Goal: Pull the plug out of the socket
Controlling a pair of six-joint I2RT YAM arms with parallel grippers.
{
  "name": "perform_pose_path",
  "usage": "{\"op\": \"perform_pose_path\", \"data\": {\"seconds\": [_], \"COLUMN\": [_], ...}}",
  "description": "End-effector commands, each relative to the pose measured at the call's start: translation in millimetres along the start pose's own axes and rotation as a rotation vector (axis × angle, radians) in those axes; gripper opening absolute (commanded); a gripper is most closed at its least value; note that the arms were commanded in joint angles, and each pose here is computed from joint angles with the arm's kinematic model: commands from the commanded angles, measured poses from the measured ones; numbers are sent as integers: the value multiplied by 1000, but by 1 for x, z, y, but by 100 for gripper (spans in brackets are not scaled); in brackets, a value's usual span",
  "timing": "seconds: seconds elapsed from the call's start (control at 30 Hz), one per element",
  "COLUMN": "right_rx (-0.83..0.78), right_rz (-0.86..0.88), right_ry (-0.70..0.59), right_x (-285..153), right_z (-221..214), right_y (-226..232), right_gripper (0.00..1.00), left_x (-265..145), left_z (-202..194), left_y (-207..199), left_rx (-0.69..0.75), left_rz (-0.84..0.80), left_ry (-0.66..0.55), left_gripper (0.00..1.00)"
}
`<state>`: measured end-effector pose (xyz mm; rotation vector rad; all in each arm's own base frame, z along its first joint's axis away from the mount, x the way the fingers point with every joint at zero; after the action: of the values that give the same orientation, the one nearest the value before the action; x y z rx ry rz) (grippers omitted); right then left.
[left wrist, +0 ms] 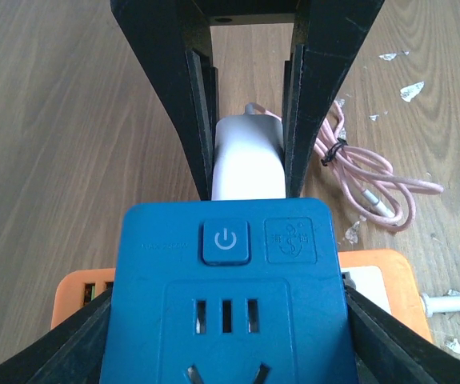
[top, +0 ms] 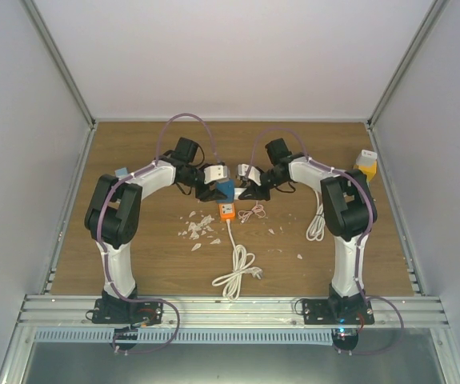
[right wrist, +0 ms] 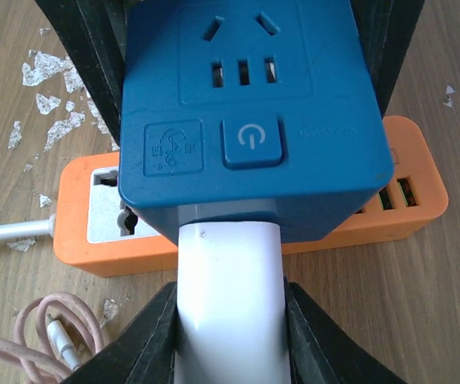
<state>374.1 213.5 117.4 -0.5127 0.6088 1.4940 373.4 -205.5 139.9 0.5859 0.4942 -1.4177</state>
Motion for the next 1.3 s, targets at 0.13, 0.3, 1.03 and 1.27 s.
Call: {"op": "perform_pose_path", "data": {"seconds": [0.13,0.3,1.03,1.27], "right_rx": [110,125,168,167], "right_rz": [-12,-23,-48,-56], "right_ry": [115,129,205,222], "right_x": [-17,-25,-49,-55], "right_z": [-54,-64,-63,-63], "right_y": [0,0,1,2], "right_gripper": [5,4,1,0], "left_x": [0,0,-1,-1], "left_z": [-23,-26,-31,-30], "left_y": [-1,1,3,3], "left_rx": [-17,-23,-39,-37], "left_rz": [19,21,27,30], "left_ry": [131,140,173,175], "left_gripper": [15,12,10,9]}}
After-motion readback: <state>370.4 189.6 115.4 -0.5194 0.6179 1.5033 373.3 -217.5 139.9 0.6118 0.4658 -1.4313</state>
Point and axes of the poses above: each gripper's point midway between its finger pads, its own x axis out along the fingers, its own y axis along the line the jaws close on, z = x × y, the point moved 8 cm from there along -x, back along the fingers, and after that the axes turned 2 degrees about x, right-handed, at the moved point
